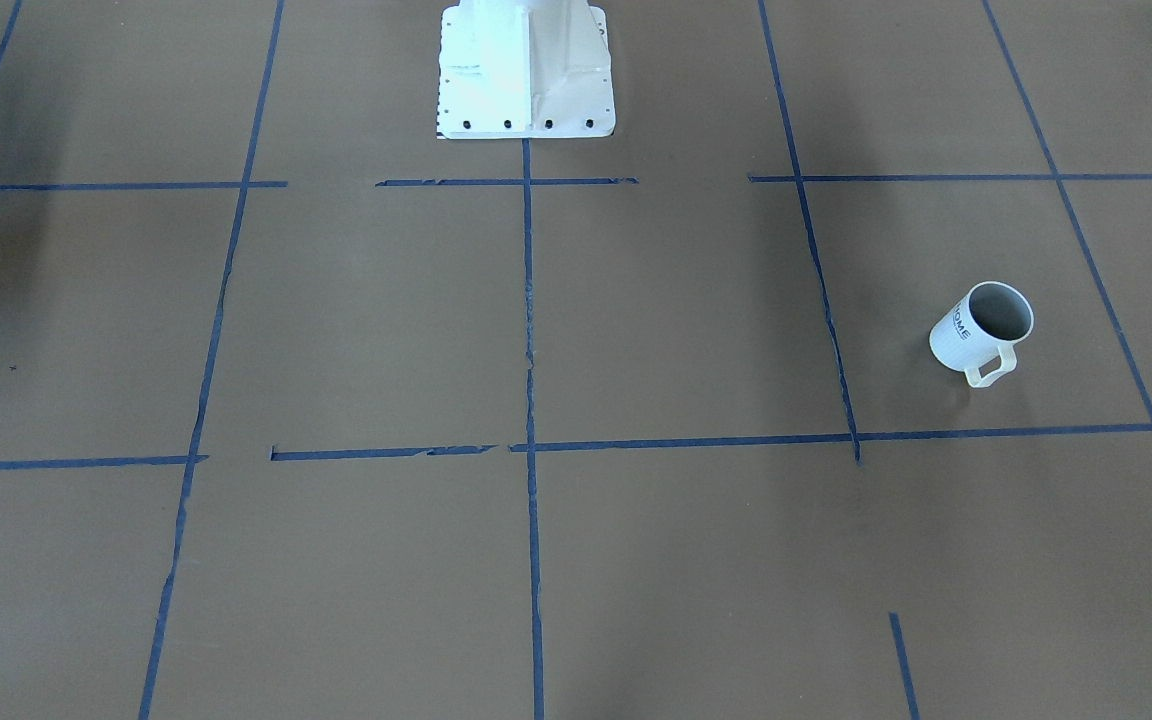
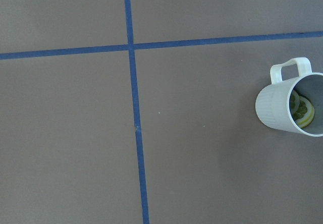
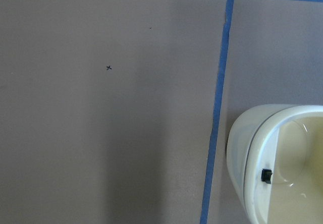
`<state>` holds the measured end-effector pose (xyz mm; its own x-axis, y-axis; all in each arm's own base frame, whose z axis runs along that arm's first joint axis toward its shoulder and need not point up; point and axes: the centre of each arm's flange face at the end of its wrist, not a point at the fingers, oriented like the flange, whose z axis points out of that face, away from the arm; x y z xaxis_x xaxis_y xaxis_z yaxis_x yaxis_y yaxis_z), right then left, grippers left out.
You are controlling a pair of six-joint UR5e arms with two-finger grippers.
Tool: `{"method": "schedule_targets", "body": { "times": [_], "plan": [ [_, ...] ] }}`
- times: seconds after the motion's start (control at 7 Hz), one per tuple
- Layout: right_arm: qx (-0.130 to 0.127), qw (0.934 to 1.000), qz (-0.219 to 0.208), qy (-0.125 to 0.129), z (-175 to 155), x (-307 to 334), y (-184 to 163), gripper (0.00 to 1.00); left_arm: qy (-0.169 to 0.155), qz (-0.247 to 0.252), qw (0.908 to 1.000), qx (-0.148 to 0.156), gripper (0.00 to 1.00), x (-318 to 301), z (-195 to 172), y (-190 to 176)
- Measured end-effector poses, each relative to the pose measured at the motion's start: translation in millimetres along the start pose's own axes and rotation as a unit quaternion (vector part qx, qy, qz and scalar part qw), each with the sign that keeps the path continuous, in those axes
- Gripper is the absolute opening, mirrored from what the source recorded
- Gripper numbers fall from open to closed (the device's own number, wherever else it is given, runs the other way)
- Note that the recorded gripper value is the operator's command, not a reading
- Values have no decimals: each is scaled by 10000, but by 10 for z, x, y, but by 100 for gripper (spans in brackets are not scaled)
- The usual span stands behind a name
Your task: Left arm hands cup to right arm to dump lemon
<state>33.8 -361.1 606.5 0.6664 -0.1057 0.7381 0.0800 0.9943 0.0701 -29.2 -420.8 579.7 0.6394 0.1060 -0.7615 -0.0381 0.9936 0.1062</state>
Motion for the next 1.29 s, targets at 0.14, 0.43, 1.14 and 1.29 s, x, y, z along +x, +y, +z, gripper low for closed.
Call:
{"method": "schedule_targets", "body": {
  "times": [0.14, 0.43, 1.14, 1.29],
  "plan": [
    [4, 10000, -7, -34, -2, -9, -1, 100, 19, -63, 9999, -111, 100, 235, 159, -126],
    [7, 9999, -11, -110, -3, -25, -1, 100, 79, -481, 9985, -248, 100, 723, 530, -437],
    [11, 9999, -28, -128, -2, -31, -8, 100, -295, -844, 9948, -487, 100, 1367, 1418, -713],
    [12, 9999, -28, -129, -3, -31, -8, 100, -296, -839, 9948, -501, 100, 1332, 1494, -715]
  ]
}}
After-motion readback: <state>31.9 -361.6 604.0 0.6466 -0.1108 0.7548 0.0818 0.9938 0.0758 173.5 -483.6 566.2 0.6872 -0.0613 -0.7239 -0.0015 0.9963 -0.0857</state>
